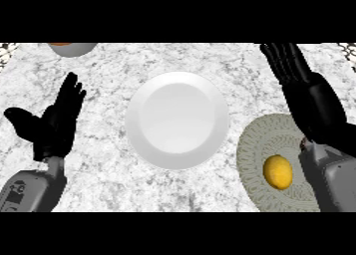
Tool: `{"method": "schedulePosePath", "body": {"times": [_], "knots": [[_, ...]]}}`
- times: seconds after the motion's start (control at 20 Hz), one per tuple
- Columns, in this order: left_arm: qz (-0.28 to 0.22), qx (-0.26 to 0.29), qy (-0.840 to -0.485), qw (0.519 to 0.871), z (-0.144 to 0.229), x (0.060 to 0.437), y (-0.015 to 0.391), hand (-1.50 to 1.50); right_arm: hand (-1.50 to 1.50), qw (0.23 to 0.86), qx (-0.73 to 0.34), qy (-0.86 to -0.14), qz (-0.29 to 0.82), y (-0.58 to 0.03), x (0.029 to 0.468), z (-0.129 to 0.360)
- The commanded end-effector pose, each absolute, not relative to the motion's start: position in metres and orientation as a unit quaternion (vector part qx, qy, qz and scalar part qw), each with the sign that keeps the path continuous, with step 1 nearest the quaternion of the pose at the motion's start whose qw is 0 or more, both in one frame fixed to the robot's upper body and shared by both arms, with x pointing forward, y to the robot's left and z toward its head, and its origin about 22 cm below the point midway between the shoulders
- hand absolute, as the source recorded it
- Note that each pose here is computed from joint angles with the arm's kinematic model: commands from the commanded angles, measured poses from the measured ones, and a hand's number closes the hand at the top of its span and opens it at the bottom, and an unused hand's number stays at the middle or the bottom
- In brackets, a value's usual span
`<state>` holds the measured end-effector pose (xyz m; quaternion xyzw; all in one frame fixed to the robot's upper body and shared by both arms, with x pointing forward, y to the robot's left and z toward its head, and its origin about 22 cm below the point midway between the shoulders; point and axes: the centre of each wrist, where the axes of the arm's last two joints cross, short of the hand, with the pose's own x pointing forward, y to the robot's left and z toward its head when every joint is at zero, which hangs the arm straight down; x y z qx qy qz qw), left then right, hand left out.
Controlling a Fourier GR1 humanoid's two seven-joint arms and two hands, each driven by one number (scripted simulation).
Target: Pick the cupcake from the placemat and place it in the plate
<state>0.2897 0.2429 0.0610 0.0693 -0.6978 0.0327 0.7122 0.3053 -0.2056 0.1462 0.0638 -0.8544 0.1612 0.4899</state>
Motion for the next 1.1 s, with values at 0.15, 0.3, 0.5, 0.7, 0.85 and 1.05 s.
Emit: {"method": "schedulePosePath", "body": {"times": [0.15,0.3,0.5,0.7,0.85,1.05], "knots": [[0.004,0.119,-0.648,0.752,0.034,0.275,0.252,0.00,1.50,0.552,0.222,-0.776,0.207,-0.272,0.303,0.126],[0.006,0.122,-0.611,0.782,0.012,0.265,0.259,0.00,1.50,0.465,-0.007,-0.786,0.408,-0.290,0.297,0.200],[-0.001,0.121,-0.601,0.790,-0.007,0.249,0.254,0.00,1.50,0.442,-0.105,-0.780,0.431,-0.340,0.288,0.175],[-0.001,0.112,-0.608,0.786,-0.001,0.253,0.258,0.00,-1.50,0.572,0.110,-0.799,0.149,-0.366,0.267,0.040],[-0.010,0.105,-0.597,0.796,-0.007,0.251,0.250,0.00,-1.50,0.531,0.202,-0.802,0.185,-0.405,0.257,0.036],[-0.026,0.100,-0.610,0.786,0.004,0.255,0.239,0.00,-1.50,0.520,0.153,-0.773,0.329,-0.427,0.268,0.060]]}}
